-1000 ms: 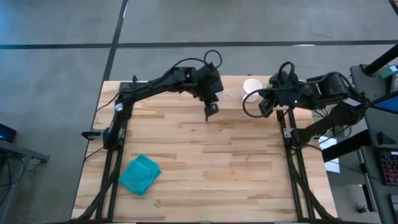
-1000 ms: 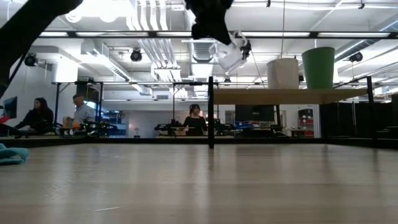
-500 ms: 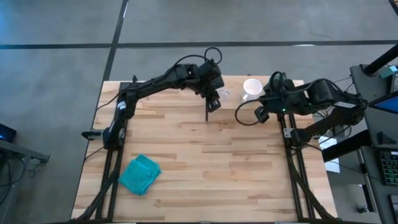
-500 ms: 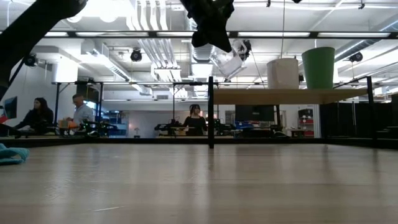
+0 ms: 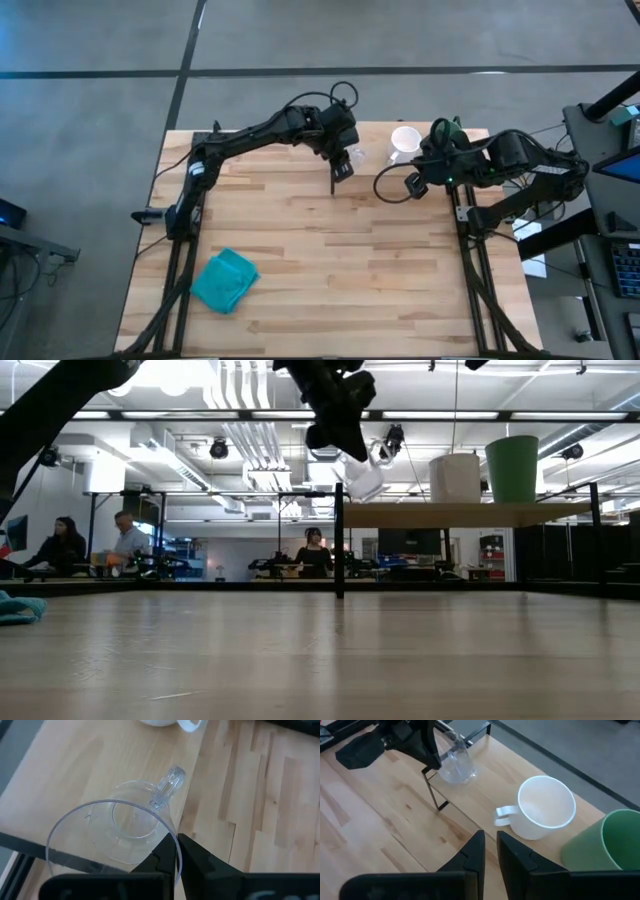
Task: Stack small to large cups/mugs on shelf
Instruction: Put the transparent mug on the shelf
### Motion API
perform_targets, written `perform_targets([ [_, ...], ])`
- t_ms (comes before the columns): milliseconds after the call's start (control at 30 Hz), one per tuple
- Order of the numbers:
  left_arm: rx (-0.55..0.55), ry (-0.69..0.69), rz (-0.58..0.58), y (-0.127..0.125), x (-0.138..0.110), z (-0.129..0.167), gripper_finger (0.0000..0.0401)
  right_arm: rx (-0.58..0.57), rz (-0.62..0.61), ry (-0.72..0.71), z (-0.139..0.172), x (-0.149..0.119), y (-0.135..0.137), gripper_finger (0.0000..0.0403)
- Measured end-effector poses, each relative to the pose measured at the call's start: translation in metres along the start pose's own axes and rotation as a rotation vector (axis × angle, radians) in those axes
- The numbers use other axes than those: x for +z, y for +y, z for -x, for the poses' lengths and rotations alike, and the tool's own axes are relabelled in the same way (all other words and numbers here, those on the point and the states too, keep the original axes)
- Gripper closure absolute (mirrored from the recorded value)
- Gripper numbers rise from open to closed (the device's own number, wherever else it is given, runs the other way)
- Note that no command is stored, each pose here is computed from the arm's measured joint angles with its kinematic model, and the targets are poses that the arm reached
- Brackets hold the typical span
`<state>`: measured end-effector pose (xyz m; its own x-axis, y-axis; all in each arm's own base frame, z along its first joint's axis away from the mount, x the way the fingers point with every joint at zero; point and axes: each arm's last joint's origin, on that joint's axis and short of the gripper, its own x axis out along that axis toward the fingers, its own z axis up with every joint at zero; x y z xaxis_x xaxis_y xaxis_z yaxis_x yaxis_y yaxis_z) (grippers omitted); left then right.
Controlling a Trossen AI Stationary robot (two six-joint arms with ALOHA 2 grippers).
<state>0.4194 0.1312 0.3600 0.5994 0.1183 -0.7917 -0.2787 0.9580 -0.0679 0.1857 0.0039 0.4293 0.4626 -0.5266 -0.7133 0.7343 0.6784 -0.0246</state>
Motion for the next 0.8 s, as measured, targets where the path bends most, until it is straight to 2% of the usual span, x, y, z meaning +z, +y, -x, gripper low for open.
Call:
perform_targets([
  [233, -0.008, -0.039, 0.005, 0.005, 0.003, -0.001, 0.0401, 0.002, 0.0, 0.002, 0.0, 0.0, 0.0, 0.036],
  [467, -0.031, -0.006, 0.014, 0.009, -0.003, -0.015, 0.0401, 0.013, -0.007, -0.001, 0.0, 0.001, 0.001, 0.036],
  [800, -0.03, -0.052, 0.013, 0.011, 0.003, -0.012, 0.0401, 0.015, -0.009, -0.003, 0.0, 0.001, 0.001, 0.036],
])
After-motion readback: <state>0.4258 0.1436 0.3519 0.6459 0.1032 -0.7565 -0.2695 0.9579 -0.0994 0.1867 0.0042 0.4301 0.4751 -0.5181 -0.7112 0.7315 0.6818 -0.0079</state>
